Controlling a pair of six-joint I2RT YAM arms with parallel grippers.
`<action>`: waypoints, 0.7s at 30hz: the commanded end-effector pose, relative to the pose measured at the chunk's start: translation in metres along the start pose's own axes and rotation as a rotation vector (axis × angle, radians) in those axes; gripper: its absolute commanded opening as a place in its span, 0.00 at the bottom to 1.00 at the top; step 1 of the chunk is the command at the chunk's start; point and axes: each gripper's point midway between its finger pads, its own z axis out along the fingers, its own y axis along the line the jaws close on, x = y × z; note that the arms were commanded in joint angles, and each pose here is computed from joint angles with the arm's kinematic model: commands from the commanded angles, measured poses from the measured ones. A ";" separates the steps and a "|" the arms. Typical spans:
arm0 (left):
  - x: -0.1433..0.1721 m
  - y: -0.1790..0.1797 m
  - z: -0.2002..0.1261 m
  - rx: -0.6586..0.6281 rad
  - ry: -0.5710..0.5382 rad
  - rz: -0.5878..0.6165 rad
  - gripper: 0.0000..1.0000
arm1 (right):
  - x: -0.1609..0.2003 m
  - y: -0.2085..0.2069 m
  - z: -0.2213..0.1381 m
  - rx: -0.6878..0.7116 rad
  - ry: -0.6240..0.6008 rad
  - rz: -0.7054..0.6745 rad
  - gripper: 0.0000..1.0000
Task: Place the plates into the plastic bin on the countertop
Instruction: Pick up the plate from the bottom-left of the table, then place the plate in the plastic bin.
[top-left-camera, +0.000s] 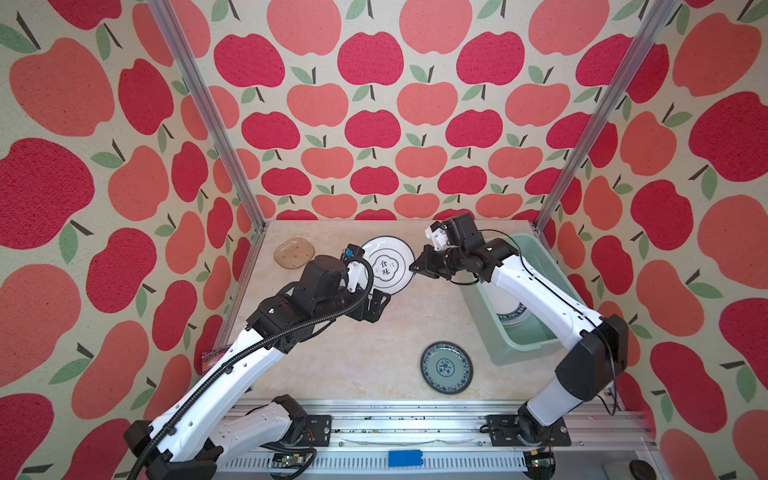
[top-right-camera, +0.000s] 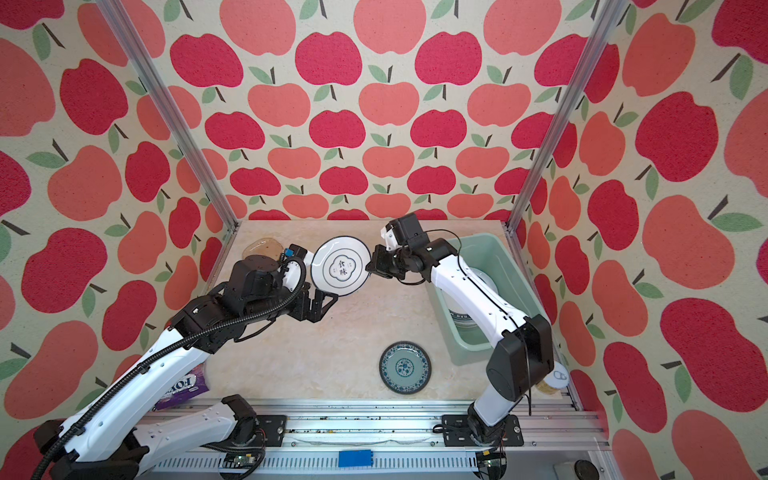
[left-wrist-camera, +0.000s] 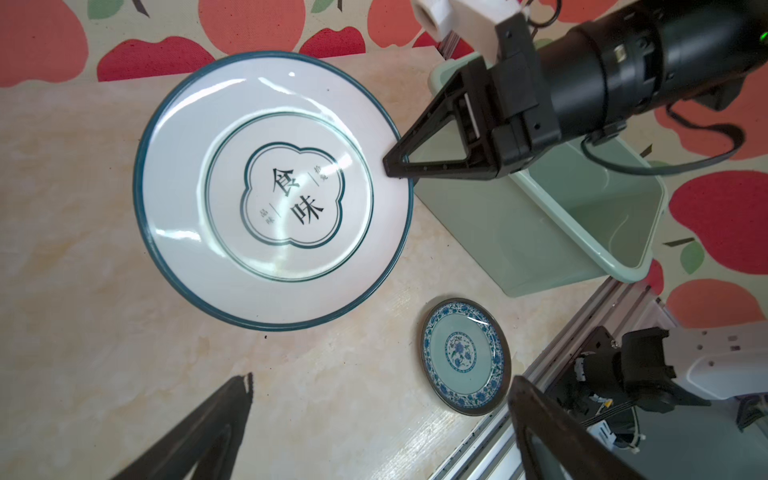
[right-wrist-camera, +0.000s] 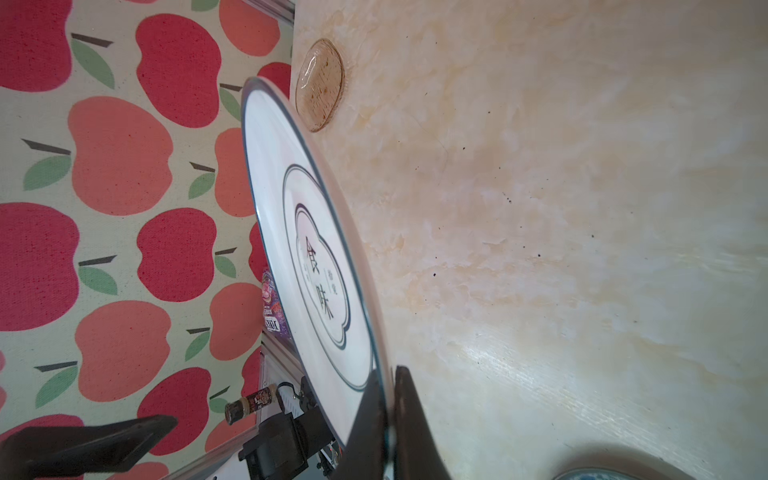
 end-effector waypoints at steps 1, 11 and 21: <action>-0.011 -0.011 0.012 -0.026 -0.016 0.194 0.99 | -0.007 -0.009 -0.040 0.005 -0.074 0.047 0.00; -0.006 -0.082 0.026 0.112 -0.061 0.481 0.99 | -0.018 -0.063 -0.124 0.063 -0.247 0.187 0.00; -0.031 -0.100 0.027 0.118 -0.099 0.435 0.99 | -0.018 -0.125 -0.175 0.093 -0.397 0.349 0.00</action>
